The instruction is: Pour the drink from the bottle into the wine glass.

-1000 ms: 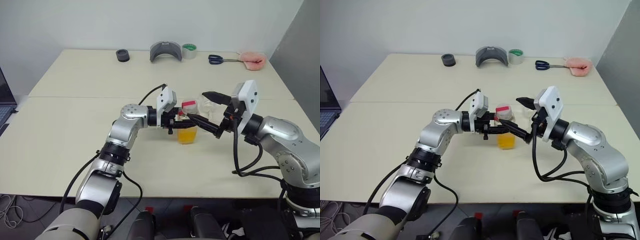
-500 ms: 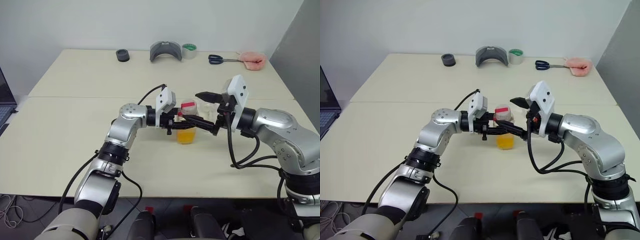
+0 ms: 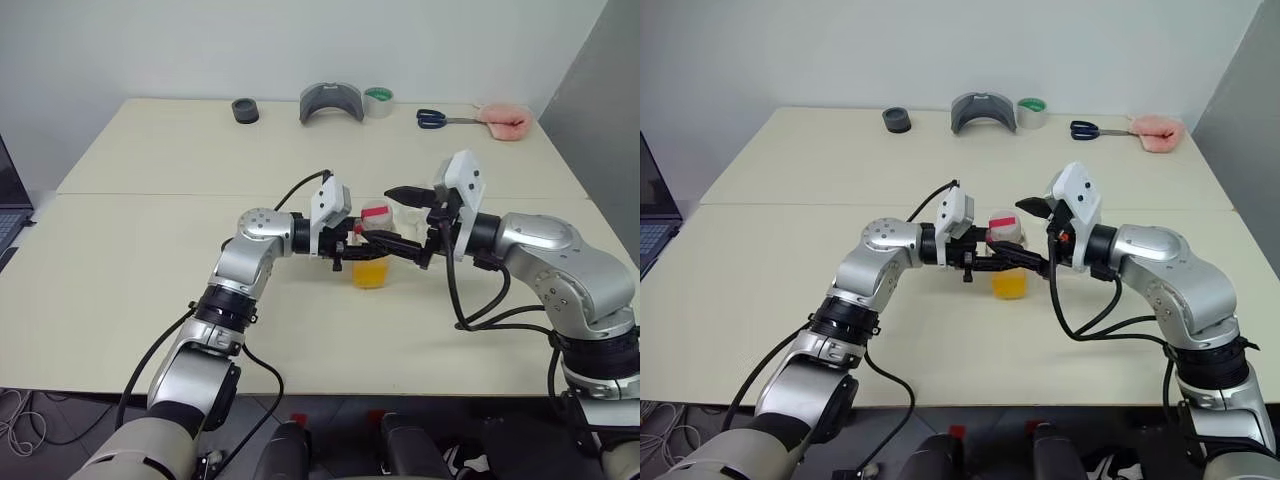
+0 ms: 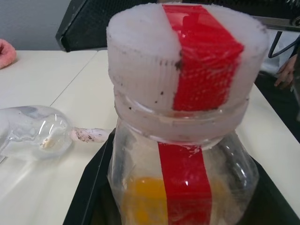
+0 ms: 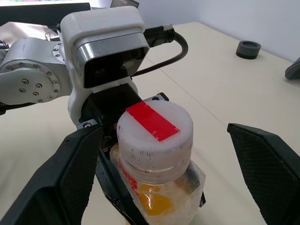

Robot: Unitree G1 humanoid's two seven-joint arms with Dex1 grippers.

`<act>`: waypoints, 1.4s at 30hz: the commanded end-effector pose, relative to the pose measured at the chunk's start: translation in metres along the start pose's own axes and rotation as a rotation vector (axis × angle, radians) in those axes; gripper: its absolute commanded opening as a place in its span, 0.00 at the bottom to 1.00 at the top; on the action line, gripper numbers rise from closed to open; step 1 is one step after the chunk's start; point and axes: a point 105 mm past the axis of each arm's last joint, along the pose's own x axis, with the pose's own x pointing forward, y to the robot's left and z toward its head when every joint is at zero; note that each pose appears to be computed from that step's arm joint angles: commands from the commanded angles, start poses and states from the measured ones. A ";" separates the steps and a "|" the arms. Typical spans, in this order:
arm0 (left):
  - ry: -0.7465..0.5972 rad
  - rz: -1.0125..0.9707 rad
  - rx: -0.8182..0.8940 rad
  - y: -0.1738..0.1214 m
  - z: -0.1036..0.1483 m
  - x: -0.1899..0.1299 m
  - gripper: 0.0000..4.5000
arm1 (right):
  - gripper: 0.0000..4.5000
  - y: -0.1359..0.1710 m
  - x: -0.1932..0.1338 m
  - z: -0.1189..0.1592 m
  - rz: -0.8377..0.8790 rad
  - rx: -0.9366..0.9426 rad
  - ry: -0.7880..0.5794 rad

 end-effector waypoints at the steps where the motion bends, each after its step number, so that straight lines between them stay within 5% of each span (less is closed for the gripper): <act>1: -0.019 -0.020 0.072 -0.003 0.014 0.002 0.40 | 0.79 0.001 0.002 0.015 0.007 -0.051 -0.046; 6: -0.018 -0.022 0.072 -0.004 0.014 0.003 0.40 | 0.42 0.002 0.004 0.015 0.009 -0.053 -0.051; 18: -0.014 -0.020 0.070 -0.007 0.011 0.002 0.40 | 0.41 0.002 -0.002 0.017 -0.047 0.096 -0.144; 32: -0.019 -0.013 0.056 -0.008 0.009 0.002 0.40 | 0.41 -0.006 -0.012 0.024 -0.207 -0.459 -0.084; 42: -0.024 -0.007 0.054 -0.009 0.009 0.003 0.40 | 0.39 -0.009 -0.028 0.026 -0.199 -0.048 -0.221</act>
